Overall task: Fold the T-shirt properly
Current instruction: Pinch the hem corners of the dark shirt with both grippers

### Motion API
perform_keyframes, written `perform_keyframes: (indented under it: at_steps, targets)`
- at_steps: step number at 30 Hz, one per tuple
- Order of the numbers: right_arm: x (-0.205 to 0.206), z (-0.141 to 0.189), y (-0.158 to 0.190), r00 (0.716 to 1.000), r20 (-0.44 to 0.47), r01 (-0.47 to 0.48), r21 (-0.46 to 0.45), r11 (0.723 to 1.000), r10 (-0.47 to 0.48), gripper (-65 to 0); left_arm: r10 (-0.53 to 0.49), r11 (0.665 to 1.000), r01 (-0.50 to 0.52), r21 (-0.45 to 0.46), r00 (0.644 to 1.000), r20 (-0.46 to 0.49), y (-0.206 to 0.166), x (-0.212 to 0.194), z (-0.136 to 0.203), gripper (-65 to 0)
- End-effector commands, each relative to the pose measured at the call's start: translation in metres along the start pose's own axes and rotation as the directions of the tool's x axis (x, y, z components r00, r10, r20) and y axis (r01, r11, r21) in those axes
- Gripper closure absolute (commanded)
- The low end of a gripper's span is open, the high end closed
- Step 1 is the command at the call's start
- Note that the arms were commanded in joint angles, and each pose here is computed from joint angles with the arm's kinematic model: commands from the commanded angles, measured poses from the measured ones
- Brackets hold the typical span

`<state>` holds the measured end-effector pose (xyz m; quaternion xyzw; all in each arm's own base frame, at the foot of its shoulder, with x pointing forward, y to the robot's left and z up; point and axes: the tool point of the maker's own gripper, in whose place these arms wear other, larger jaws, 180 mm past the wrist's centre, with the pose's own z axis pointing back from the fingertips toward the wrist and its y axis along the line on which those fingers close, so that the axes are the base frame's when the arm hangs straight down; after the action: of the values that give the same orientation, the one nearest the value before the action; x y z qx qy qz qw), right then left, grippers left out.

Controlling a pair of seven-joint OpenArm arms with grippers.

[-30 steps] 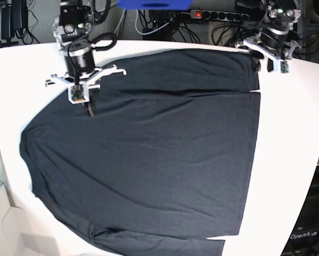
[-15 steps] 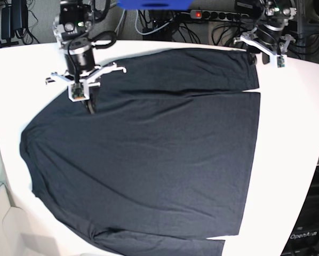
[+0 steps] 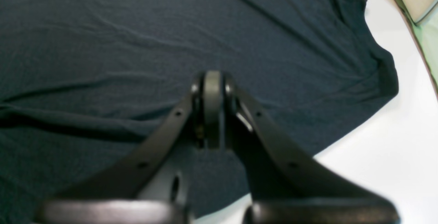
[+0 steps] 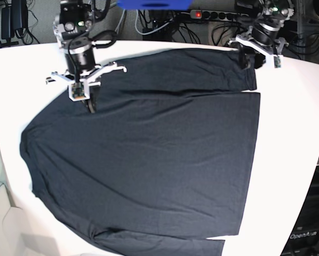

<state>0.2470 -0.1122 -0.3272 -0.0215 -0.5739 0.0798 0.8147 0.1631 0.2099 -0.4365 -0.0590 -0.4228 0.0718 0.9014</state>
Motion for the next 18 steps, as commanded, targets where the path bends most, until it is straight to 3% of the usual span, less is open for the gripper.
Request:
perform_keyframes:
  at_steps: [1, 3, 7, 18]
  targets:
    - [0.012, 0.001, 0.001, 0.999, 0.044, 0.002, 0.005, 1.0, -0.002, 0.0, -0.02, 1.0, 0.021, 0.008, 0.994, -0.104, 0.001, -0.023, 0.003, -25.5]
    - [0.012, 0.001, 0.001, 0.999, 0.044, 0.002, 0.005, 1.0, -0.002, 0.0, -0.02, 1.0, 0.021, 0.008, 0.994, -0.104, 0.001, -0.023, 0.003, -22.1]
    - [0.012, 0.001, 0.004, 0.999, 0.045, 0.003, 0.012, 1.0, -0.004, 0.0, -0.02, 1.0, 0.021, 0.008, 0.994, -0.109, 0.001, -0.024, 0.003, 0.0]
    - [0.007, 0.0, -0.001, 1.0, 0.012, 0.004, -0.002, 1.0, -0.004, 0.0, -0.022, 0.999, 0.024, 0.026, 0.997, -0.076, 0.007, -0.01, 0.0, 0.0]
